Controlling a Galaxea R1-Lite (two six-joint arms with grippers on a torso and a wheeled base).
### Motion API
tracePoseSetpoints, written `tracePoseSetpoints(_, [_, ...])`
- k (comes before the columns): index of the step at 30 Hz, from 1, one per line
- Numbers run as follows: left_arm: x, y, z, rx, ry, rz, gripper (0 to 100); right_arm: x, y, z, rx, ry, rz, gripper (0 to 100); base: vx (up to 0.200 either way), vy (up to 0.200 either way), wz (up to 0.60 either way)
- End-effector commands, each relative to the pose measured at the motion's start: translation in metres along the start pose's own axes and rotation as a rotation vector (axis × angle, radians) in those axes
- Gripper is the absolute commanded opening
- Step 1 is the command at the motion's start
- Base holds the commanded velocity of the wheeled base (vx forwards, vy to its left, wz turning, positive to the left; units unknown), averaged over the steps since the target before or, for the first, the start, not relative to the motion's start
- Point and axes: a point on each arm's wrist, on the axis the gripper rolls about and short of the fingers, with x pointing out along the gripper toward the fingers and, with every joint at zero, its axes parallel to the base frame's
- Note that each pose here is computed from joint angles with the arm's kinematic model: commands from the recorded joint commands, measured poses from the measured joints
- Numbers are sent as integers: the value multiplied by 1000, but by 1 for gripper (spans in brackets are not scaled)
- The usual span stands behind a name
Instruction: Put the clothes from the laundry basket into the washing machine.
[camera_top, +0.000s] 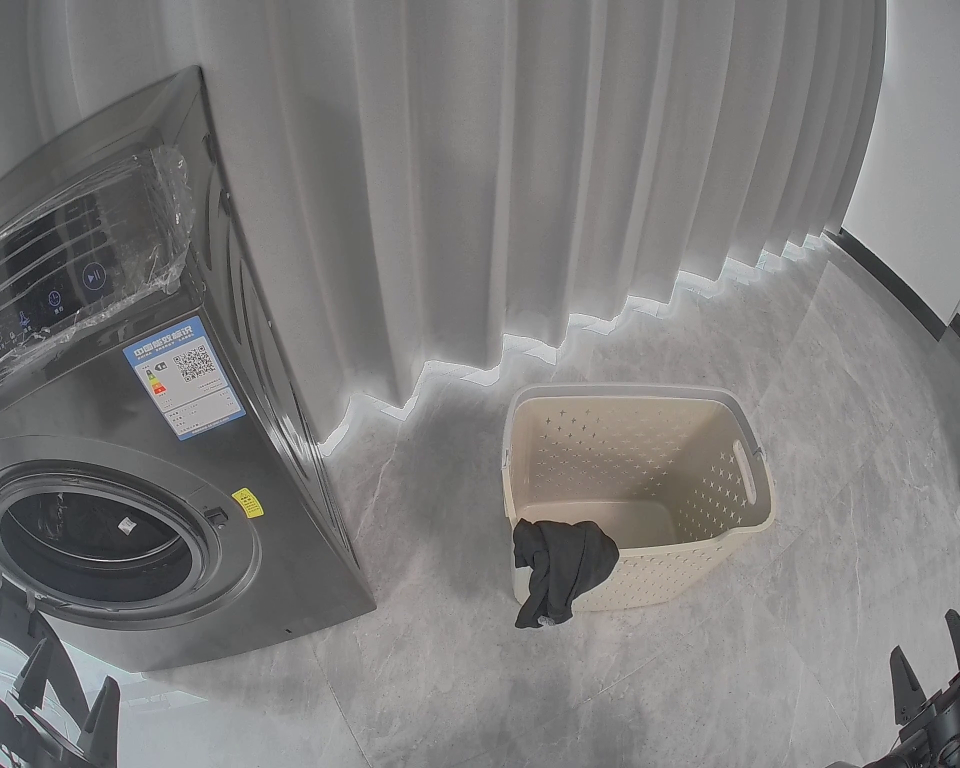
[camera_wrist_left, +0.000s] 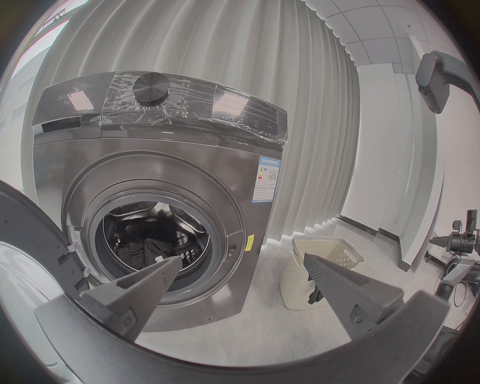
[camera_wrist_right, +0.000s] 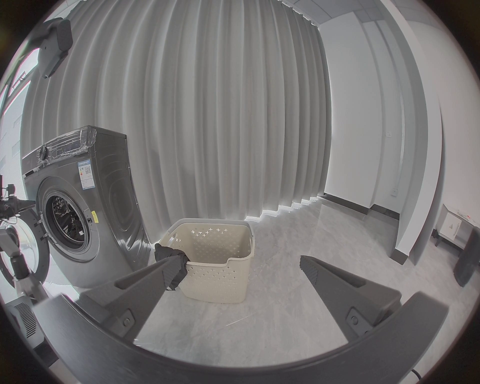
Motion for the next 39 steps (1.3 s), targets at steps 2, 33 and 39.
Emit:
tracePoseSetpoints(2, [0, 1, -5, 0, 3, 0, 100, 0, 0, -5, 0, 1, 1, 100, 200, 0, 0])
tracePoseSetpoints(33, [0, 1, -5, -3, 3, 2, 100, 82, 30, 108, 209, 312, 669, 100, 0, 0, 0])
tracePoseSetpoints(39, [0, 1, -5, -8, 2, 3, 100, 138, 58, 97, 199, 430, 708, 100, 100, 0, 0])
